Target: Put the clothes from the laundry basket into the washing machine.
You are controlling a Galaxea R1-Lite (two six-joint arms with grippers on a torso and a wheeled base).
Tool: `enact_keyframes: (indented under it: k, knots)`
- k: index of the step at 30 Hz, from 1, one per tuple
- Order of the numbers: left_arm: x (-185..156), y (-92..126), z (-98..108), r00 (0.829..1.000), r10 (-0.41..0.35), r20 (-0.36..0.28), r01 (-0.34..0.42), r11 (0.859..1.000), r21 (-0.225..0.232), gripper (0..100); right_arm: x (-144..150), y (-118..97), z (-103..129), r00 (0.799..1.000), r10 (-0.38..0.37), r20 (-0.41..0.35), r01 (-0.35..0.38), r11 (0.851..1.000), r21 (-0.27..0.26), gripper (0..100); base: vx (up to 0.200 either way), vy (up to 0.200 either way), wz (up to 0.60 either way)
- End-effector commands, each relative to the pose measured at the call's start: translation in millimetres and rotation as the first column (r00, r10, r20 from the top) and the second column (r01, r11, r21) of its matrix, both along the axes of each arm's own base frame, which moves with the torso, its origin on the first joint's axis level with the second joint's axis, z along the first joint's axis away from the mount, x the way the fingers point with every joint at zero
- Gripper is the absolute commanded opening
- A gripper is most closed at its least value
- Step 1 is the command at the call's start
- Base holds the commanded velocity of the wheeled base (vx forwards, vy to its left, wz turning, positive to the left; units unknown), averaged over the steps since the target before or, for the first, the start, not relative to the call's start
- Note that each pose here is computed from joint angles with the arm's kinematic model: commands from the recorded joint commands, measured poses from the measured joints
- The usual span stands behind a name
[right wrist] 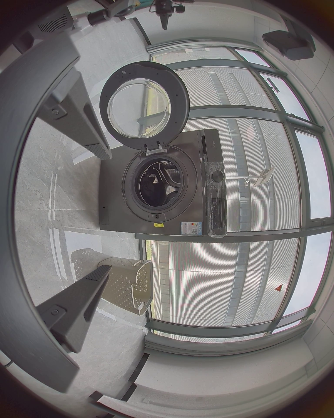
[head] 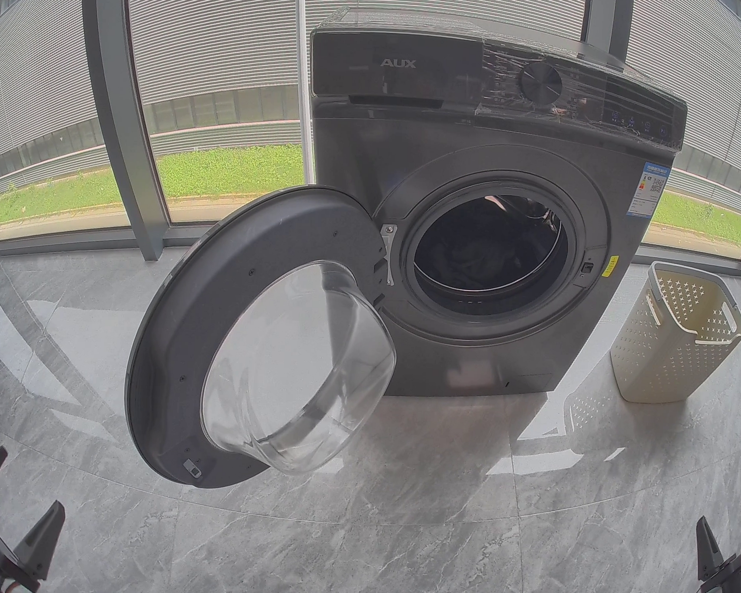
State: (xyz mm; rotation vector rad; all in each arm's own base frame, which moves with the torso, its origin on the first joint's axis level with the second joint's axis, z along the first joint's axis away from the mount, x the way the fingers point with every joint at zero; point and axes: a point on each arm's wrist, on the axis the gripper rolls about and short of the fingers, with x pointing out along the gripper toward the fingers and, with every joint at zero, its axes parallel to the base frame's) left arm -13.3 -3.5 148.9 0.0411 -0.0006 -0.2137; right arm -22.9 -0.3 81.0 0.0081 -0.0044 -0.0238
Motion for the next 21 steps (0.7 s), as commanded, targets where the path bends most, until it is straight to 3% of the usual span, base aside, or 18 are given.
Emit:
enact_keyframes:
  k: [1, 8, 13, 21]
  knots:
    - [60, -5, 31, 0.98, -0.097, -0.171, 0.097, 0.995, -0.003, 100, 0, 0, -5, 1.0, -0.001, -0.004, 0.001, 1.0, 0.001, 100, 0.0, 0.0, 0.0]
    - [106, -9, 32, 0.968, -0.108, -0.227, 0.111, 0.994, 0.0, 100, 0, 0, -5, 1.0, -0.001, -0.004, 0.001, 1.0, 0.001, 100, 0.0, 0.0, 0.0]
    - [131, -12, 35, 0.948, -0.186, -0.259, 0.185, 0.982, -0.03, 100, 0, 0, -5, 1.0, -0.001, -0.004, 0.001, 1.0, 0.001, 100, 0.0, 0.0, 0.0]
    - [159, -15, 36, 0.922, -0.236, -0.306, 0.233, 0.971, -0.048, 100, 0, 0, -5, 1.0, -0.001, -0.004, 0.001, 1.0, 0.001, 100, 0.0, 0.0, 0.0]
